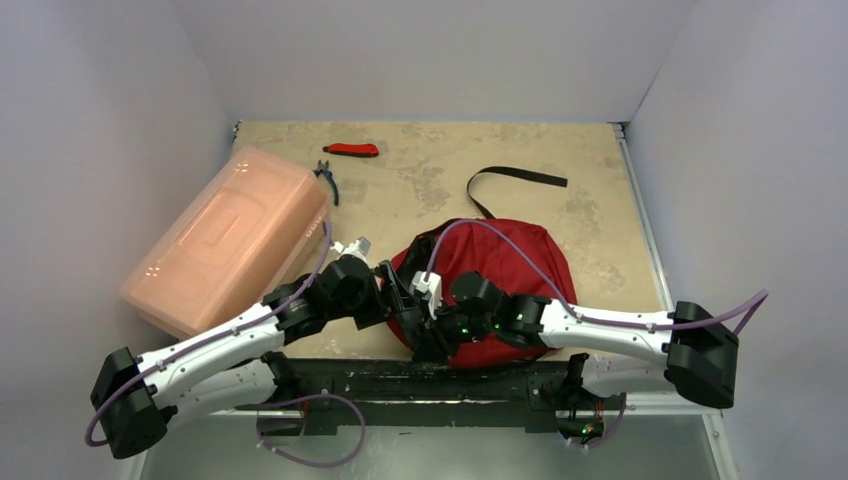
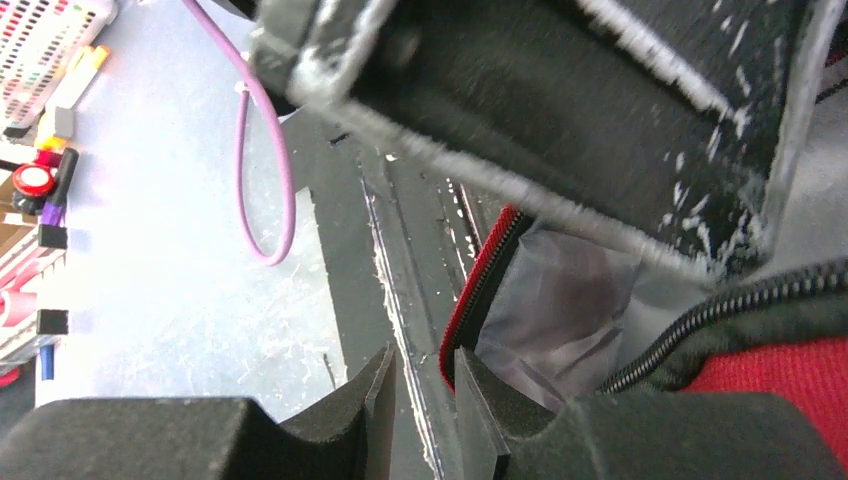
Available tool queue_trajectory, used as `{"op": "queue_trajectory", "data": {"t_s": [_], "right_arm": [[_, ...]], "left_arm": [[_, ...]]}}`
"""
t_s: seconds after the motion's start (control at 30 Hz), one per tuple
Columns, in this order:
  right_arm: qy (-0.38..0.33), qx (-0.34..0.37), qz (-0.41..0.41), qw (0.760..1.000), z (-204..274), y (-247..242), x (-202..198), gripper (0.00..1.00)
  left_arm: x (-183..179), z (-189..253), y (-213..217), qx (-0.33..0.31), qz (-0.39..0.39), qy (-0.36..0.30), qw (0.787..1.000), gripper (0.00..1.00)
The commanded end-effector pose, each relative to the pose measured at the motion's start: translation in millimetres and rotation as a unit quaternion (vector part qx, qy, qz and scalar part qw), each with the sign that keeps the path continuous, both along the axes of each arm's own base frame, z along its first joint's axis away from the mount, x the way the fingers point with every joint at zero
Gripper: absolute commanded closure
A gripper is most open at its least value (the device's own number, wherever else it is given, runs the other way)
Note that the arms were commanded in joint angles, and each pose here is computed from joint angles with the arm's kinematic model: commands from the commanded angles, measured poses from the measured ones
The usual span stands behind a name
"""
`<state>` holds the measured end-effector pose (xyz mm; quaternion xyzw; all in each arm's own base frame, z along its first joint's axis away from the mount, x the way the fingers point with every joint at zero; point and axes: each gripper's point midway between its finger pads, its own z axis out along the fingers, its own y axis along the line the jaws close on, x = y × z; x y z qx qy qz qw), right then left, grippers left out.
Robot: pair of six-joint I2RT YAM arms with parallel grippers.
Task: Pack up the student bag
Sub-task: Zip the student bag at the center of the board.
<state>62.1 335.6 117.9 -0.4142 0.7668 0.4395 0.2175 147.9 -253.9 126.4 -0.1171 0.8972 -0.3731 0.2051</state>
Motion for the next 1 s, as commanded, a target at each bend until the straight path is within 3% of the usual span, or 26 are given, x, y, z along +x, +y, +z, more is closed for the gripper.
{"op": "queue_trajectory", "data": {"t_s": [0.0,0.07,0.17,0.23,0.4,0.57,0.7,0.83,0.9,0.97], "right_arm": [[0.009,0.036,0.036,0.999,13,11,-11,0.69],[0.012,0.037,0.037,0.999,15,12,-12,0.7],[0.016,0.036,0.021,0.999,20,10,-9,0.7],[0.017,0.033,-0.002,0.999,26,7,-5,0.63],[0.025,0.075,-0.083,0.993,59,-7,6,0.38],[0.032,0.104,-0.219,0.97,91,-33,46,0.25],[0.033,0.072,-0.319,0.945,82,-70,80,0.22],[0.035,0.024,-0.319,0.947,62,-73,85,0.17],[0.042,-0.009,-0.349,0.936,54,-81,91,0.19],[0.062,-0.057,-0.398,0.914,43,-98,92,0.28]], "left_arm": [[-6,-18,38,0.111,0.062,0.07,0.989,0.26],[-5,-20,35,0.125,0.053,0.076,0.988,0.32],[-4,-25,31,0.138,0.035,0.076,0.987,0.66],[-3,-29,31,0.139,0.027,0.07,0.988,0.78],[-4,-27,28,0.096,0.011,0.028,0.995,0.8],[-1,-14,30,0.07,0.008,-0.014,0.997,0.8],[0,-6,26,0.064,-0.004,-0.027,0.998,0.8],[-2,-5,18,0.054,-0.024,-0.029,0.998,0.8],[-4,-5,15,0.049,-0.036,-0.027,0.998,0.8],[-5,-6,15,0.05,-0.041,-0.028,0.998,0.8]]}}
